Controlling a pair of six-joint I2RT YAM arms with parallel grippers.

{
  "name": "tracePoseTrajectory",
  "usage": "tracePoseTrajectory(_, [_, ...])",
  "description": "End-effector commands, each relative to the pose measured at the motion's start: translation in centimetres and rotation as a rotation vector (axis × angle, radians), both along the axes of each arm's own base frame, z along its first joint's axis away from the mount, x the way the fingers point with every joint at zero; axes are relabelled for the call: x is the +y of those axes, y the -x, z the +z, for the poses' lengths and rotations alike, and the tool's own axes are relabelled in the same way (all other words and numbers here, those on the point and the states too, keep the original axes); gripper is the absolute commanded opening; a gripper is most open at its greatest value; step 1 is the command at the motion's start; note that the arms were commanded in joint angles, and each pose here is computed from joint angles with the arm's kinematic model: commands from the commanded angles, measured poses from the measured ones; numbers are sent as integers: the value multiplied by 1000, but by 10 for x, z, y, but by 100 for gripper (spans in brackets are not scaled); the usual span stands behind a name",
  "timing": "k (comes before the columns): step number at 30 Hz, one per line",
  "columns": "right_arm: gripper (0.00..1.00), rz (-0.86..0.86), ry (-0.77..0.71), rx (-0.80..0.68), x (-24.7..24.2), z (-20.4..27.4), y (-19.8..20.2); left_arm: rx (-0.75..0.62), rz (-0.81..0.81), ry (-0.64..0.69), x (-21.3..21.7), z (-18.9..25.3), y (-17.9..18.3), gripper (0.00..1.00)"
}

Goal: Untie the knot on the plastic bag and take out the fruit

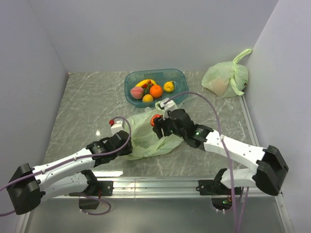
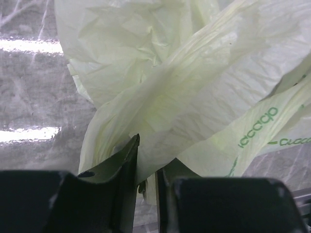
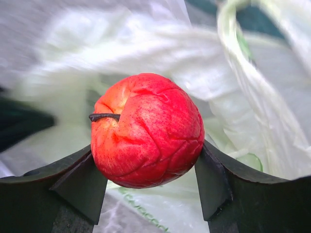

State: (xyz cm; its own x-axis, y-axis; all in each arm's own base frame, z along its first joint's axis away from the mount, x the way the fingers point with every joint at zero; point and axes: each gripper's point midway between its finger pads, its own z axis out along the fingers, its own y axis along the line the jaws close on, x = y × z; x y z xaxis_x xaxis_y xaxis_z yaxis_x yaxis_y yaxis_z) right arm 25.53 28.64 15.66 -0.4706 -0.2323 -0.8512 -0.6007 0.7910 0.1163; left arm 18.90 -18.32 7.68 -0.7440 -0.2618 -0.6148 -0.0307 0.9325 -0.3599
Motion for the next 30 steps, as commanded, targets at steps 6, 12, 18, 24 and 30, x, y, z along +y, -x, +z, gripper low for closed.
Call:
tracePoseTrajectory(6, [8, -152, -249, -145, -24, 114, -77, -13, 37, -5, 4, 6, -3, 23])
tracePoseTrajectory(12, [9, -277, -304, -130, -34, 132, -164, -2, 52, -11, 11, 2, 2, 23])
tracePoseTrajectory(18, [41, -385, -239, 21, -33, 65, -253, -22, 78, -6, 19, 8, 2, 20])
tracePoseTrajectory(24, [91, -432, -260, 1, -38, 78, -272, -45, 99, -6, 25, 15, 0, 20])
tracePoseTrajectory(30, [92, -423, -273, -36, -53, 105, -240, -45, 180, -54, 41, 16, -3, 17])
